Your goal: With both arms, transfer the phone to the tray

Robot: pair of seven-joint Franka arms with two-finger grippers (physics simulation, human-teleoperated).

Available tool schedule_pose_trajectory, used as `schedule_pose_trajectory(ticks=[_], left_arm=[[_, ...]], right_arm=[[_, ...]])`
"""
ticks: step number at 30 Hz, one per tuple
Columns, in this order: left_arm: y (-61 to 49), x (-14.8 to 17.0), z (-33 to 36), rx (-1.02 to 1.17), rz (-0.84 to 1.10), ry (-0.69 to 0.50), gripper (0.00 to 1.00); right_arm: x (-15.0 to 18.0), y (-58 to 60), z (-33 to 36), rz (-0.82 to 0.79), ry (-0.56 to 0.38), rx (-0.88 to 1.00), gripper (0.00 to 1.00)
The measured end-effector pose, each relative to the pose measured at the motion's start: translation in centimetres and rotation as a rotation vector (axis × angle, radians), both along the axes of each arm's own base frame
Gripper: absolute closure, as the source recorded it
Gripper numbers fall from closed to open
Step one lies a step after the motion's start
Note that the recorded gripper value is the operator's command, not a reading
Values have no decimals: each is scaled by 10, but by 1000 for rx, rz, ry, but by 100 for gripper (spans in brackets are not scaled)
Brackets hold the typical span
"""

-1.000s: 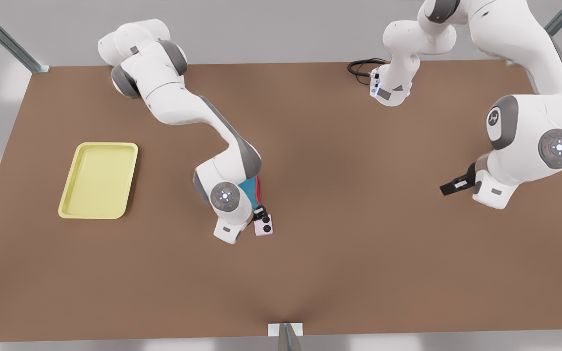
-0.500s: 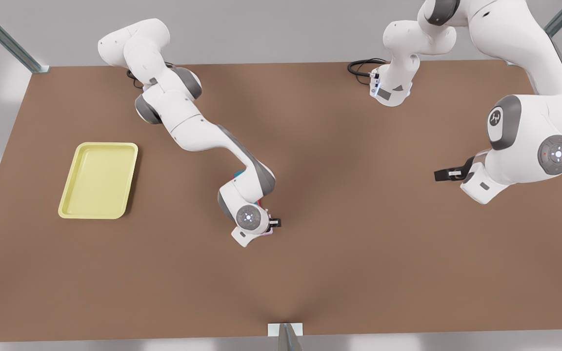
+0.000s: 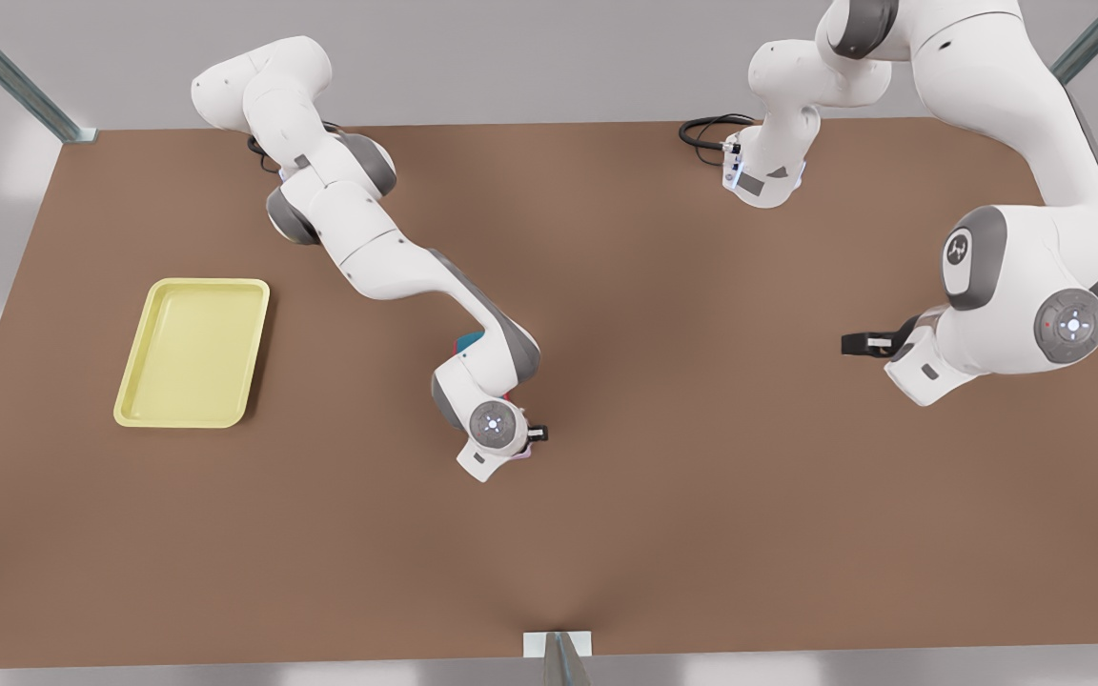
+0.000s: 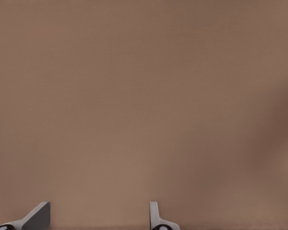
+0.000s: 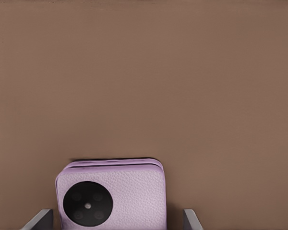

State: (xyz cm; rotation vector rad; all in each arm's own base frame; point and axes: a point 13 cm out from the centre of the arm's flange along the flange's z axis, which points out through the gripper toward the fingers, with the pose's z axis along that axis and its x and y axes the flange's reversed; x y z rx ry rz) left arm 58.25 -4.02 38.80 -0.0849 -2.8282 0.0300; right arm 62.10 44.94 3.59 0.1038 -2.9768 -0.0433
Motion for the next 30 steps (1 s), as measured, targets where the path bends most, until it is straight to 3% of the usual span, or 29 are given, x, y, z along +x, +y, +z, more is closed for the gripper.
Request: schedule_pose_trajectory(ticks=[8,11,19,23,30], left_arm=[[0,0,-3,-10,-33,5,0],[0,0,-3,-13,-42,5,0],[0,1,-10,-18,-60,15,0],[-1,2,-9,-20,-67,12,0],[-11,8,30,-50,-81,-64,0]], right_arm=[[0,5,-7,50,-13,31,0],[3,5,-7,66,-21,37,23],[19,-8,43,89,-65,51,24],[32,-89,116,30,-73,24,23],[-29,-338,158,-162,19,-59,23]])
